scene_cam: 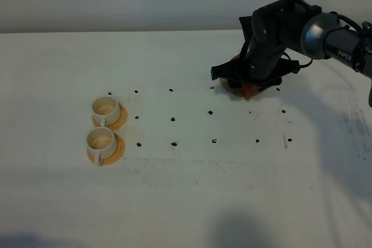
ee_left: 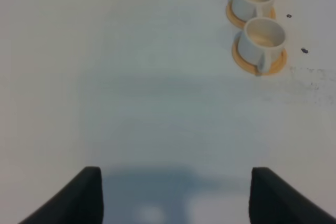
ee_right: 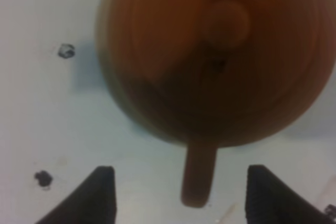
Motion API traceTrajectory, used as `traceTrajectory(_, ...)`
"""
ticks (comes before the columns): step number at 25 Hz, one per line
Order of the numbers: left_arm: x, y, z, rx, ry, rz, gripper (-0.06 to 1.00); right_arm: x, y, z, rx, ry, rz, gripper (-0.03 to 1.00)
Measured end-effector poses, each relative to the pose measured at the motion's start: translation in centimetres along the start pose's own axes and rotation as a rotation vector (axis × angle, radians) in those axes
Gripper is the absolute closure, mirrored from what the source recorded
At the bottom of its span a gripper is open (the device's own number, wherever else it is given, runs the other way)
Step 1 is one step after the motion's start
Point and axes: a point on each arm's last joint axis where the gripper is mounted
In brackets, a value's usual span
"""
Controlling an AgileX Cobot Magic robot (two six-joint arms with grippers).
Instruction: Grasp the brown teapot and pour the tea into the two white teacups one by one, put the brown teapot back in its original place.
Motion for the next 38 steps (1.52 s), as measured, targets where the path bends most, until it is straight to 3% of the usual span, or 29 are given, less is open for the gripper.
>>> traceTrajectory(32,0.0,0.0,0.0,0.000,0.000,0.000,0.38,-0.6,0.6,-1.0,-0.003,-0.019,-0.035,0.46)
traceTrajectory(38,0.0,0.0,0.0,0.000,0.000,0.000,0.38,-0.6,0.6,-1.1,-0.006,-0.018,-0.038,0.53)
Point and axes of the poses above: a point on each arm's last joint axis where the gripper is mounted, x pointing back along that axis away from the gripper, z along the wrist's bending axis when the last joint is at zero, y = z × x, and after that the axes turned 2 degrees about x, right-handed
